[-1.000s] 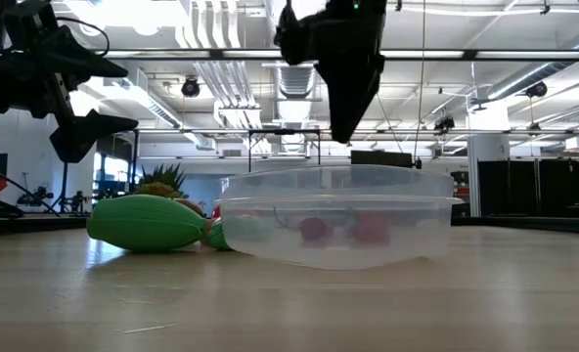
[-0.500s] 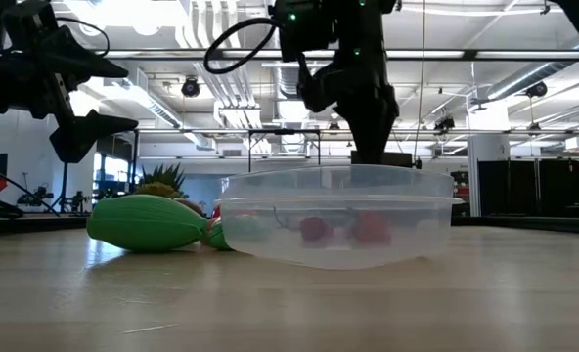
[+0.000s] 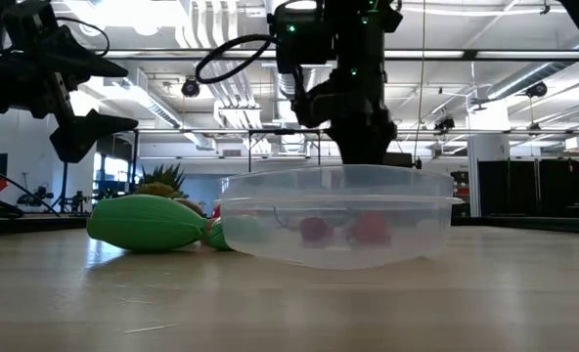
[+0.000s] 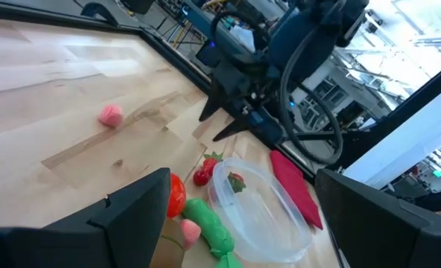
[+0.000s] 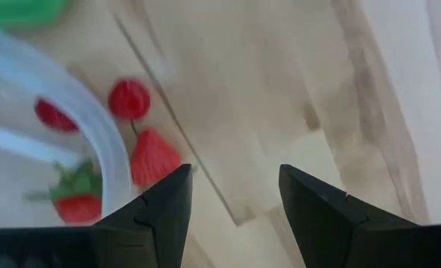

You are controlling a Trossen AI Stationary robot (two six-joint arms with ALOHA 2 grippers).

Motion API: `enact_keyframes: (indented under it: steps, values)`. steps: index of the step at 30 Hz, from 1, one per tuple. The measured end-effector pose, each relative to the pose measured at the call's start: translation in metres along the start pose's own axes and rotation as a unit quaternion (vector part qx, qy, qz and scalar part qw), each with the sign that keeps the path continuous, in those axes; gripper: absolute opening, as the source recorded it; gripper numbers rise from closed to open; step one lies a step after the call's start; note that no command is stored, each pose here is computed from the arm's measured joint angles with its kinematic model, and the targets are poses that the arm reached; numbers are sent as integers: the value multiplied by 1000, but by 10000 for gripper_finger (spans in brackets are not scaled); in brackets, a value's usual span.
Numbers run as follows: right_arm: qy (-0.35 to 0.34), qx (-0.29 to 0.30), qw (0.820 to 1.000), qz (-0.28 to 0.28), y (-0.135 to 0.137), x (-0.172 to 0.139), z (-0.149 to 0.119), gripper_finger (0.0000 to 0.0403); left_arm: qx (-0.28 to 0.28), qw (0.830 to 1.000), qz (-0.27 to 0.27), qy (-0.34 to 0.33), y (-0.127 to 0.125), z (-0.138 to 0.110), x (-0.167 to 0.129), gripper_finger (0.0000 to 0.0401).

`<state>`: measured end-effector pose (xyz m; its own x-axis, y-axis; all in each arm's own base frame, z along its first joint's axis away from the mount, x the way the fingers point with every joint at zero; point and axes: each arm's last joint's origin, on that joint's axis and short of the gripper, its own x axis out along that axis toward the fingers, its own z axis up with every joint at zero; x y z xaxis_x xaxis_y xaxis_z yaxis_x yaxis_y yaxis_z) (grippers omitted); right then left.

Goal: Pick and placing Produce into tupperware
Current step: Put the red strawberry into the transparent bin

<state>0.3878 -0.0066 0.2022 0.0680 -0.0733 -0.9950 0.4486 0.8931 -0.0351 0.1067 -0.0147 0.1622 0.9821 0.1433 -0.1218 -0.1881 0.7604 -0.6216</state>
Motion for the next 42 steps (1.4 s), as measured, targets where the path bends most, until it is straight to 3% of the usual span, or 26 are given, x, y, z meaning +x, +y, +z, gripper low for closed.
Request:
enact_keyframes:
  steps: [8, 19, 32, 42]
  values:
    - [-40, 4, 999, 17, 4, 0, 7, 194, 0, 1000, 0, 0, 0, 0, 0, 320]
    - [-10, -40, 999, 1, 11, 32, 11, 194, 0, 1000, 0, -1, 0, 0, 0, 320]
    - [-1, -67, 997, 44, 40, 23, -6, 194, 0, 1000, 0, -1, 0, 0, 0, 320]
    - [-12, -97, 995, -24, 43, 11, -18, 194, 0, 1000, 0, 0, 0, 0, 0, 320]
